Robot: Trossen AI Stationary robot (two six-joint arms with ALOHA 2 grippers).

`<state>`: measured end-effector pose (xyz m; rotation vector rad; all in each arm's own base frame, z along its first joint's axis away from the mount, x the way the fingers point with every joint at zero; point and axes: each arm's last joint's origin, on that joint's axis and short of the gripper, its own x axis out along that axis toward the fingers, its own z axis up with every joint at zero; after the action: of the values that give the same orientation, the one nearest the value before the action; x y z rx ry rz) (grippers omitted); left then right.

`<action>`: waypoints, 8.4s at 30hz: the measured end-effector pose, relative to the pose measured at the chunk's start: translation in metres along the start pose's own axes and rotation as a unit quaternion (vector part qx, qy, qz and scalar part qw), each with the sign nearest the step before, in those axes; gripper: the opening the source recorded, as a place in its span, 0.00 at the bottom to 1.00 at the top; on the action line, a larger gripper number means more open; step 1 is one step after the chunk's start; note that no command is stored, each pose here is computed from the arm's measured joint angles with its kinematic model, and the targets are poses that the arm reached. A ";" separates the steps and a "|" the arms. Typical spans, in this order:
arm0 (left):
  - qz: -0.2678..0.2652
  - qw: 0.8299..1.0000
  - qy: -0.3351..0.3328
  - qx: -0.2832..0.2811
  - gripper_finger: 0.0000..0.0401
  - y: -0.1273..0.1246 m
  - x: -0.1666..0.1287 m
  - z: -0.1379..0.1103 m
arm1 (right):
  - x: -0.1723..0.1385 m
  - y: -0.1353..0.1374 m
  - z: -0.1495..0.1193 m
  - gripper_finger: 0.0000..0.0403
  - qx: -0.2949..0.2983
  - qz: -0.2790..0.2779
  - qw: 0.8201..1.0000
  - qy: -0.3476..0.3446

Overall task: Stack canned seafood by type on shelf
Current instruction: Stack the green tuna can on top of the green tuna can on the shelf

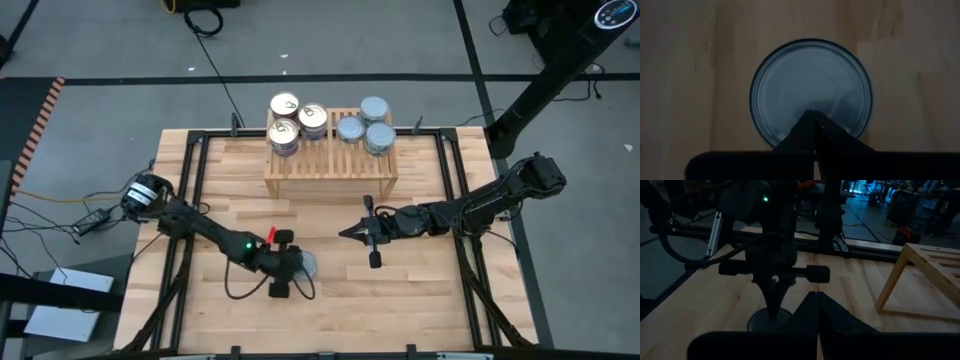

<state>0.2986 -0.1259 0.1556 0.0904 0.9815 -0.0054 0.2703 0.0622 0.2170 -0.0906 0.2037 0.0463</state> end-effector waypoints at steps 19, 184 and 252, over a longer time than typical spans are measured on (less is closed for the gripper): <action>0.041 0.991 -0.032 -0.120 0.07 0.038 -0.006 0.038 | 0.000 0.000 -0.001 0.02 -0.001 0.000 1.000 0.004; -0.048 0.972 -0.057 -0.223 0.00 0.097 0.023 -0.022 | 0.099 0.053 -0.053 0.05 -0.014 0.080 0.975 0.208; 0.157 0.930 -0.310 -0.116 0.00 0.042 0.003 -0.087 | 0.111 0.010 0.017 0.39 -0.040 -0.019 0.972 0.232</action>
<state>0.2294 -0.0771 0.1082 0.0233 0.3199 0.3583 0.3819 0.0781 0.2105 -0.1846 0.6675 -0.0054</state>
